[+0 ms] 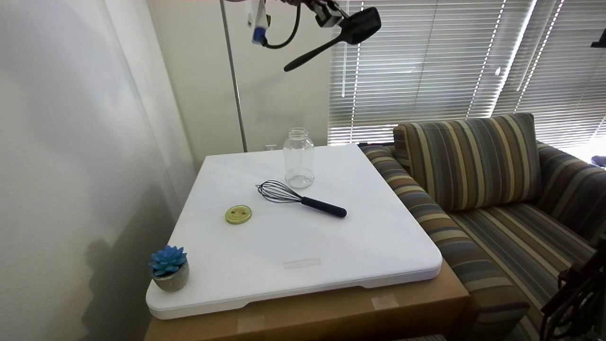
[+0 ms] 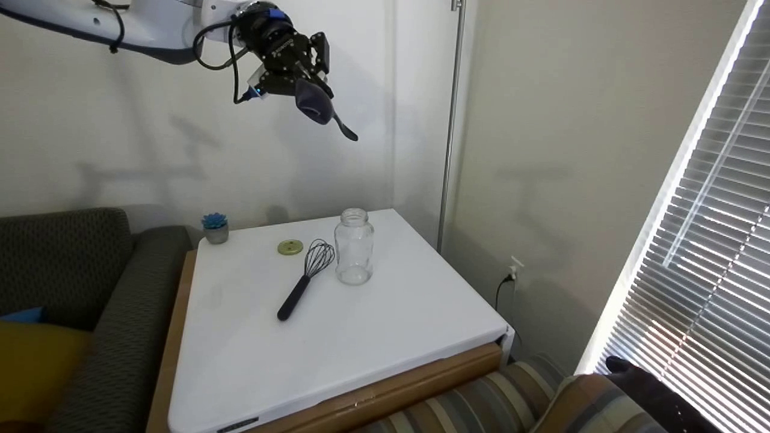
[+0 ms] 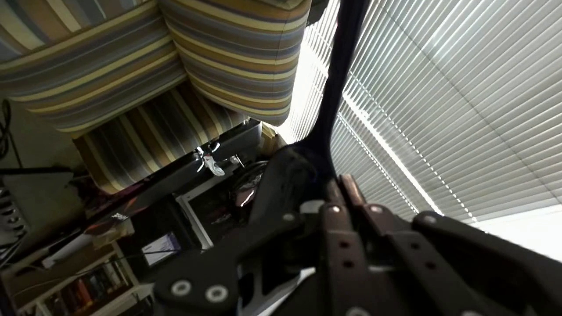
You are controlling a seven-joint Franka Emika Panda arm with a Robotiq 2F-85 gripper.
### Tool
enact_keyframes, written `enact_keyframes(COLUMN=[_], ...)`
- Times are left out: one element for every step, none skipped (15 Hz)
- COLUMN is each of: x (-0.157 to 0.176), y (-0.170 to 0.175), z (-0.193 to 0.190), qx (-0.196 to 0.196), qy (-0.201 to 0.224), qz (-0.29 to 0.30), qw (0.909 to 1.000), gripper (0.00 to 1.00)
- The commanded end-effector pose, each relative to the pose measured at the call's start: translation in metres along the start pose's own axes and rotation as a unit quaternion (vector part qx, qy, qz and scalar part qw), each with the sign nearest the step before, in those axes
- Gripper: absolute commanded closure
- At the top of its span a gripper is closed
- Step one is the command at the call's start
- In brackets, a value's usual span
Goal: Put the spatula and whisk inside the glass jar
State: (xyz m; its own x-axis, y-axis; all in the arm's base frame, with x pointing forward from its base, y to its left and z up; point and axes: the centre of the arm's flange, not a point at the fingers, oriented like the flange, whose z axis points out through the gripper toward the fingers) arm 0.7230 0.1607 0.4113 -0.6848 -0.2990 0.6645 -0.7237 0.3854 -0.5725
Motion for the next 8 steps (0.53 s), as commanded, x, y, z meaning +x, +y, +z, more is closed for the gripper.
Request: enact_keyframes(x=[-0.027, -0.032, -0.039, -0.046, -0.054, -0.062, -0.069, -0.074], y=[-0.03, -0.03, -0.029, -0.027, -0.025, -0.023, -0.02, -0.017], z=[-0.011, -0.007, -0.003, 0.002, 0.007, 0.012, 0.017, 0.021], qx=[-0.02, -0.028, -0.034, -0.039, -0.045, -0.05, -0.055, -0.059], qy=[0.019, 0.023, 0.027, 0.029, 0.032, 0.034, 0.038, 0.043], qz=[-0.026, -0.036, -0.046, -0.057, -0.067, -0.078, -0.088, -0.096], qw=[0.9993, 0.9987, 0.998, 0.9972, 0.9962, 0.9951, 0.9939, 0.9927], gripper=[0.99, 0.99, 0.99, 0.99, 0.99, 0.99, 0.99, 0.99])
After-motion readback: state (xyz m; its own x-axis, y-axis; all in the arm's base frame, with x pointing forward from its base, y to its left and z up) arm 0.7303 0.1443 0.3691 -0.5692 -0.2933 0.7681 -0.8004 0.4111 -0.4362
